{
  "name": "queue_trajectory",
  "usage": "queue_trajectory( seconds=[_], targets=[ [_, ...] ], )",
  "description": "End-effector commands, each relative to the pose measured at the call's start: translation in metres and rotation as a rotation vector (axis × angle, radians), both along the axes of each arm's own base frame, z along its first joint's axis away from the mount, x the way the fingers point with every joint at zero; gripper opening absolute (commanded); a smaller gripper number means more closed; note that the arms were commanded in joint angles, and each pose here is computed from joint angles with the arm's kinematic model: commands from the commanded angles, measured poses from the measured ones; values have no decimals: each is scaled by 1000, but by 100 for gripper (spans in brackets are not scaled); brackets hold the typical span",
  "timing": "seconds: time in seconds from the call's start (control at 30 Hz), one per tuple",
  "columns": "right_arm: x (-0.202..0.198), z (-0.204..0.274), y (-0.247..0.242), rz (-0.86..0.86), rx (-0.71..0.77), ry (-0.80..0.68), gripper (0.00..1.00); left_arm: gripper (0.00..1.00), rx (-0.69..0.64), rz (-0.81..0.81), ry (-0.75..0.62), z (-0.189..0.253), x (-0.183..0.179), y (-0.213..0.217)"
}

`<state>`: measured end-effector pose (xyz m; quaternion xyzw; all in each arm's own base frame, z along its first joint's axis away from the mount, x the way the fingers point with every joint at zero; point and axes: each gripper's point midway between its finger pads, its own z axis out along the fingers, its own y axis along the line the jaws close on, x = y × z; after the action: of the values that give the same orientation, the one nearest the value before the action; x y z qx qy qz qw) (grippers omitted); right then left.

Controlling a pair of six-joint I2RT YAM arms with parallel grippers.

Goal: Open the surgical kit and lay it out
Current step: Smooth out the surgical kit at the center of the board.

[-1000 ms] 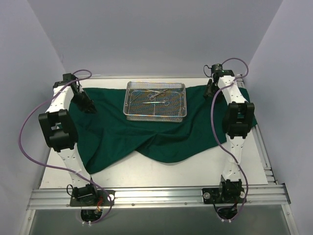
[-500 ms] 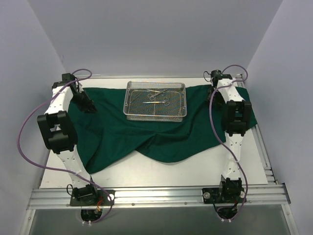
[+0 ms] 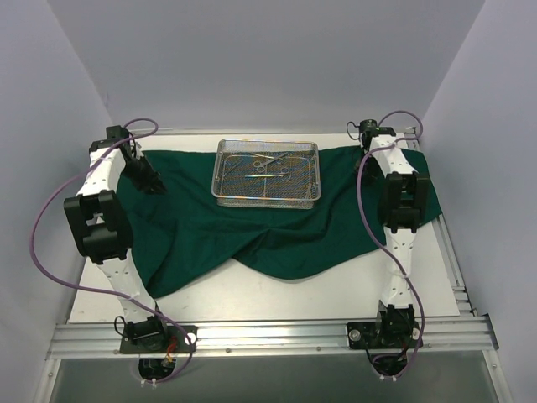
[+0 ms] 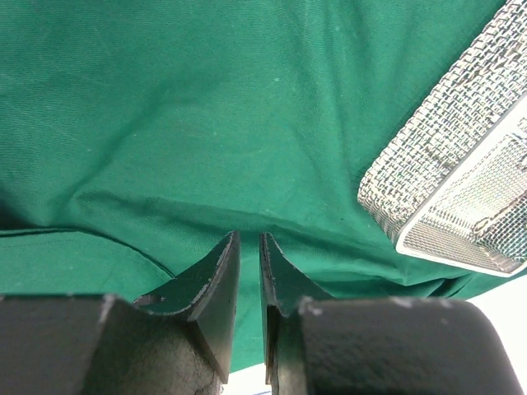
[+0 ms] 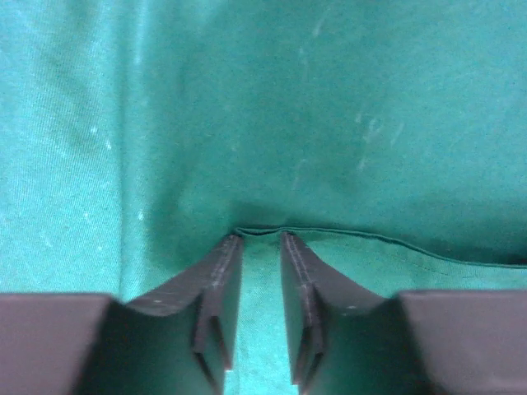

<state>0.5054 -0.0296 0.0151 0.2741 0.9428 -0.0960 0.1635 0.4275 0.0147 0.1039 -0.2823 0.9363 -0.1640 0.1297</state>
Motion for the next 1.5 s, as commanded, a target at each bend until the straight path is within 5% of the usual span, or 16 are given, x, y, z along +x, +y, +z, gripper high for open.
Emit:
queue_trajectory(
  seconds=[0.0,0.3,0.6,0.8,1.47],
  targets=[
    [-20,-16,-7,-10,-37,89,22,24,37,-15,-15,4,-1,5],
    [-17,2,-9,7,-48,57,0,24,51,-11,19,-6,-15,5],
    [-34,27,-12,-3,-47,49,0,26,125,2,61,-7,-31,17],
    [-77,58,-29,-50,-10,53,0,36,212,2,99,-3,-48,29],
    [-234,126,-47,-308,258,4,0,43,318,-99,241,-8,-93,15]
  ],
)
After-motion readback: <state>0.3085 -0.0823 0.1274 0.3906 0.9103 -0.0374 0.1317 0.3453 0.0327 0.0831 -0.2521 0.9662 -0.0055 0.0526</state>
